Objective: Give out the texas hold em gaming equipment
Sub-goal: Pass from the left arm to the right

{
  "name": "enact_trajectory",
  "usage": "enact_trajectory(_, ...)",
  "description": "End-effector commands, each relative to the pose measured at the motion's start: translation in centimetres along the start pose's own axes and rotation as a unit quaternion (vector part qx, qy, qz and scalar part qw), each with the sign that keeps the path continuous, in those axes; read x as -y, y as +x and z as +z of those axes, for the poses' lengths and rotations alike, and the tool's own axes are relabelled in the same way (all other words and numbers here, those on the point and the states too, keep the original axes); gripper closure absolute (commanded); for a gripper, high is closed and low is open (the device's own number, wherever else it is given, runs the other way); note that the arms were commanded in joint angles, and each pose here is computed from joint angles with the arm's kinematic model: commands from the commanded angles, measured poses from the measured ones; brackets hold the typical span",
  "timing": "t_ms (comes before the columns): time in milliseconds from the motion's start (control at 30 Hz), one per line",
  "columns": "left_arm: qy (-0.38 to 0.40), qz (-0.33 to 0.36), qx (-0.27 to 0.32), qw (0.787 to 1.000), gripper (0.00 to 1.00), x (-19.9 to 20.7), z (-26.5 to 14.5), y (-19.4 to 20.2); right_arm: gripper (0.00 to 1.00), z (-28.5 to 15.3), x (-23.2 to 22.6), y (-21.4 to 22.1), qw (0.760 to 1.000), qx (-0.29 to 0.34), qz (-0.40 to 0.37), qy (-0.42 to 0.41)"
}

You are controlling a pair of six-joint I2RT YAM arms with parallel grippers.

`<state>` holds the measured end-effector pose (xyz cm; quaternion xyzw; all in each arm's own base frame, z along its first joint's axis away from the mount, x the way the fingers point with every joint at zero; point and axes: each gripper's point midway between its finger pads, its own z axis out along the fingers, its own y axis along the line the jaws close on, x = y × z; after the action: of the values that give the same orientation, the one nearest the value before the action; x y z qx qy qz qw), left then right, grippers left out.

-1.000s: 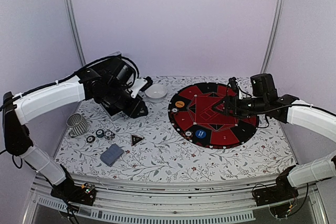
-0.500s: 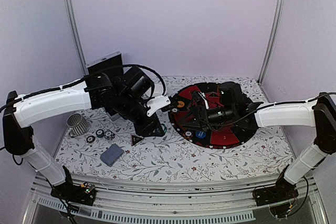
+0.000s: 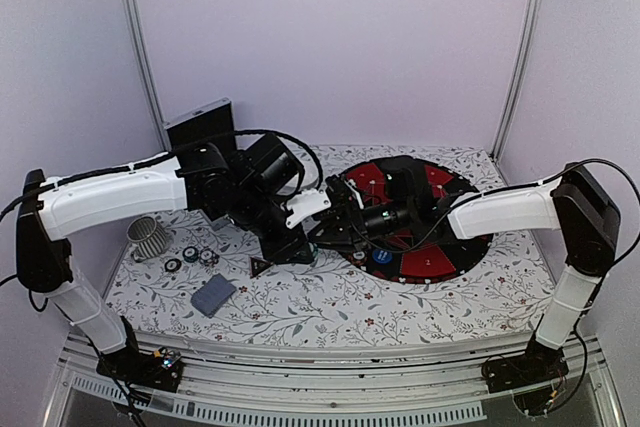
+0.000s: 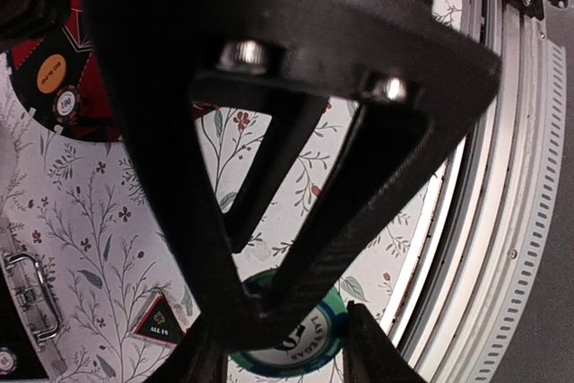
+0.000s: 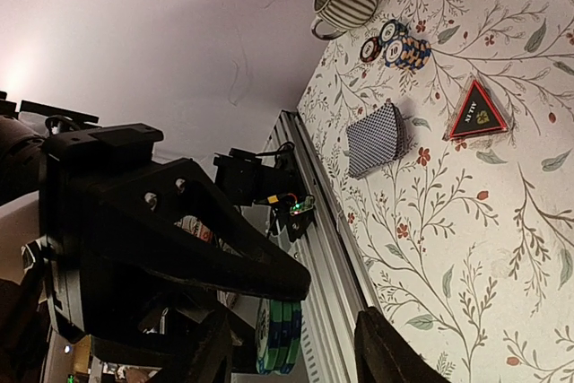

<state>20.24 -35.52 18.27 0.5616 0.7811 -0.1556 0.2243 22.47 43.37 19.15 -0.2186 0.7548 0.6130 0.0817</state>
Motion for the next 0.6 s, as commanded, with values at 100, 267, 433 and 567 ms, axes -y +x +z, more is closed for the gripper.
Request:
enact_trajectory(100,-0.017,0.010,0.013,1.000,1.00,-0.4,-0.3,-1.1,0.58,1.3,-0.5,0.5,1.000,-0.021,-0.004,-0.019)
enact_trajectory(267,-0.029,0.011,0.016,0.999,1.00,-0.8,-0.3,-1.2,0.64,1.5,-0.2,0.9,0.999,-0.029,0.000,-0.019)
enact_trajectory(433,-0.035,0.010,0.014,0.999,1.00,-1.0,-0.2,-1.1,0.76,1.7,0.0,1.3,0.999,-0.036,0.005,-0.020)
enact_trajectory(567,-0.036,0.010,0.012,0.999,1.00,-1.0,-0.2,-1.0,0.88,1.7,-0.1,1.3,0.999,-0.038,0.005,-0.023)
